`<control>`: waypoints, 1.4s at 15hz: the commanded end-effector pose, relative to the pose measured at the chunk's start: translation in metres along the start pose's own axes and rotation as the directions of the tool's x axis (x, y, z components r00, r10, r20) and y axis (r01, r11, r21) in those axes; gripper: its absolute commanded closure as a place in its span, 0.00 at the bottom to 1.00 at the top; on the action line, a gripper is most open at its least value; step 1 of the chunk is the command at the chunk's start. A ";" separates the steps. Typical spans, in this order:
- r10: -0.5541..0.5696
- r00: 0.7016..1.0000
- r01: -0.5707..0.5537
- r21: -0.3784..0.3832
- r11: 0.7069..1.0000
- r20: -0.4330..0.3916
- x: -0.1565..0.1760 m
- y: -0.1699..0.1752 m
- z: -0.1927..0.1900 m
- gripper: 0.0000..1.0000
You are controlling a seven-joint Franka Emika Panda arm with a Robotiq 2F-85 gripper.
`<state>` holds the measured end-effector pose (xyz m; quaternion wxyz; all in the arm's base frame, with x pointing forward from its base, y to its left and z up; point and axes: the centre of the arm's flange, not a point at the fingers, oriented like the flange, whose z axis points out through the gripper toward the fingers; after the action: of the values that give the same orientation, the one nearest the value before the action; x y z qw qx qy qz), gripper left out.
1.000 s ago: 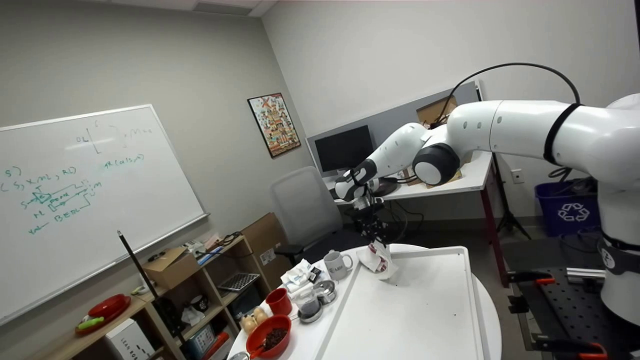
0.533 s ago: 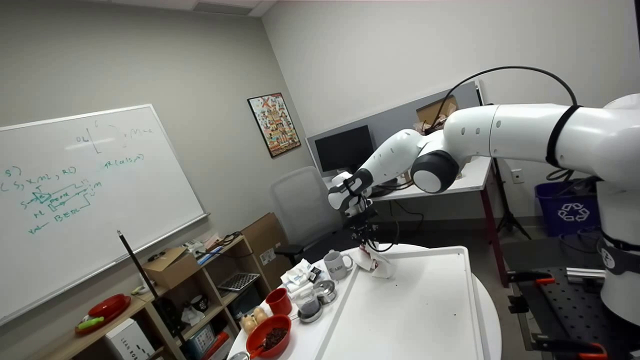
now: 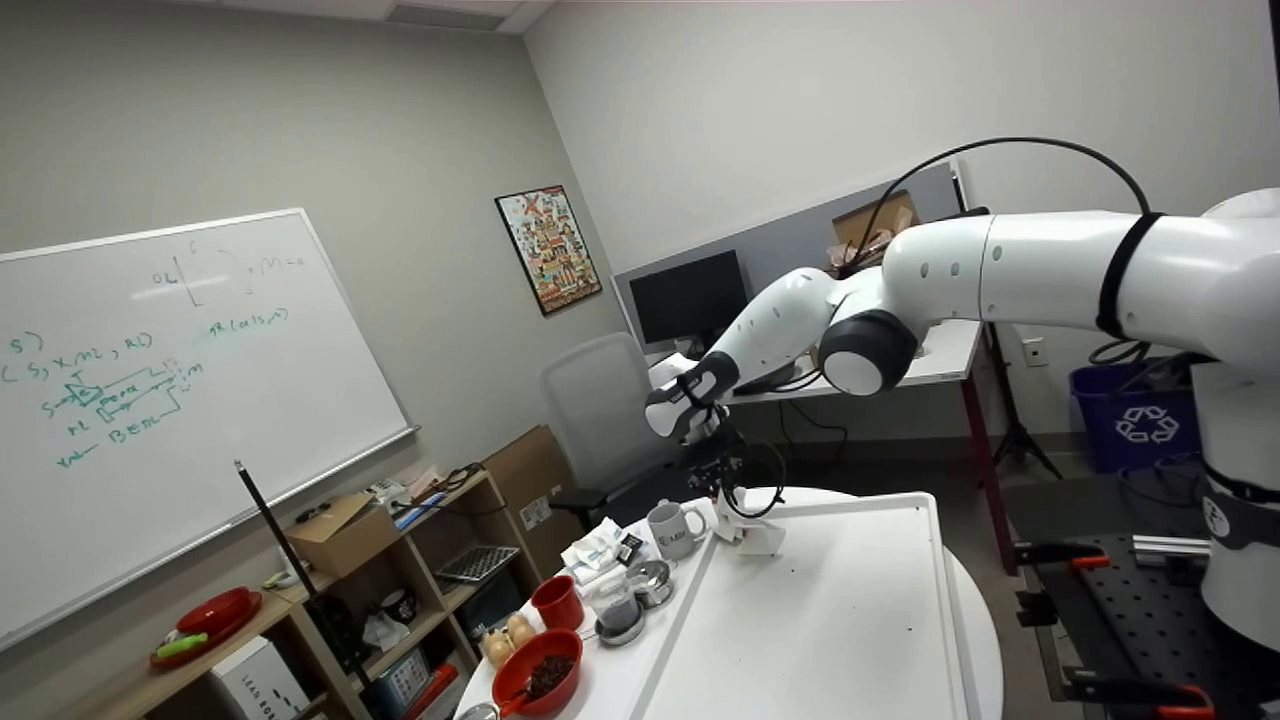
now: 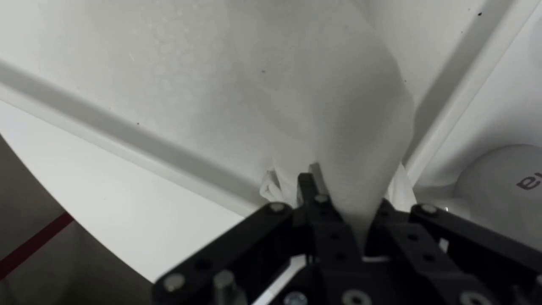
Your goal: Use the white towel to wipe the tray
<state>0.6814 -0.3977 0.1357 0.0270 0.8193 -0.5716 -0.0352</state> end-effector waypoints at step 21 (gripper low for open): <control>-0.046 0.999 0.046 0.007 0.999 0.007 -0.016 -0.007 0.055 0.98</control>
<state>0.6745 -0.3910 0.0859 0.0294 0.8218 -0.5674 -0.0432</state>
